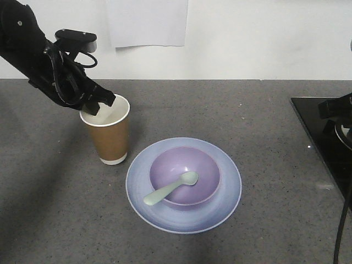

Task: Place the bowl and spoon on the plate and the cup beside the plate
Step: 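Carry the cup and set it down beside the plate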

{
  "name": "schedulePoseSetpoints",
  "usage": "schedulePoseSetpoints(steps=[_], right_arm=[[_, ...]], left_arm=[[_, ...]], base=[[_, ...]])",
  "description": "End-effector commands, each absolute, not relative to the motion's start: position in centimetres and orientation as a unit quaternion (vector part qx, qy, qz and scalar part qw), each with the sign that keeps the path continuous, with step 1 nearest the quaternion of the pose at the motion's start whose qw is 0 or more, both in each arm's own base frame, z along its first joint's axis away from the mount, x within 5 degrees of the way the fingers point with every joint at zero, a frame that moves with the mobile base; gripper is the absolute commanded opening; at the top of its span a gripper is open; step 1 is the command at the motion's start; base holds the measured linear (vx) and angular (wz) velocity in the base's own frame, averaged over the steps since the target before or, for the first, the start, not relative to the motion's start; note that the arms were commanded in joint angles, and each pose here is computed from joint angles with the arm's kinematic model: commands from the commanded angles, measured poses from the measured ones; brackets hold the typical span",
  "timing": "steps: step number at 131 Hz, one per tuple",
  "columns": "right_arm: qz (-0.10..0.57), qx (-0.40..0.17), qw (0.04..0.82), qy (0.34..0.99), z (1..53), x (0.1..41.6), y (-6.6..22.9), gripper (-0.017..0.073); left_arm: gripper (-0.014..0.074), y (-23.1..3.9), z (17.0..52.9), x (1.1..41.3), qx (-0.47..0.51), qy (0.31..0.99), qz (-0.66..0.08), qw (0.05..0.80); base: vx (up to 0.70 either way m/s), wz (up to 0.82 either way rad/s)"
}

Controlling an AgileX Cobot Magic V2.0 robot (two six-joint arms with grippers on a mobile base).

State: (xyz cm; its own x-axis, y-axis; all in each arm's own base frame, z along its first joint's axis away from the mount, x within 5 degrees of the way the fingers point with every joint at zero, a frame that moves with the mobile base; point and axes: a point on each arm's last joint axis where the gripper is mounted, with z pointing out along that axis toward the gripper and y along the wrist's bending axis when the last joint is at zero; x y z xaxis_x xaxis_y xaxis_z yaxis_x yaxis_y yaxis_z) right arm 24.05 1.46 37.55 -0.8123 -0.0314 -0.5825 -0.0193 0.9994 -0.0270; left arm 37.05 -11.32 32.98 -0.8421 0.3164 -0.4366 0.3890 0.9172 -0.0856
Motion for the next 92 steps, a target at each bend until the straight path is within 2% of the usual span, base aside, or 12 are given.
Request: schedulePoseSetpoints(steps=[1,57,78,92], right_arm=[[-0.012,-0.014,0.349,0.937,39.1,23.7,1.3,-0.0007],[-0.012,-0.014,0.349,0.937,39.1,23.7,1.3,-0.0007],[-0.012,-0.014,0.349,0.937,39.1,23.7,1.3,-0.0007],[-0.012,-0.014,0.349,0.937,39.1,23.7,1.3,-0.0007]], left_arm=[[-0.0008,-11.6,35.4,36.5,0.180,0.945,-0.096,0.257],[0.0018,-12.1,34.1,37.0,0.182,0.950,-0.096,0.236],[0.0088,-12.1,34.1,36.9,0.183,0.951,-0.095,0.231],[0.0168,-12.1,34.1,36.8,0.183,0.951,-0.095,0.228]], base=[[0.00,0.00],[0.00,0.00],[0.00,0.00],[0.00,0.00]])
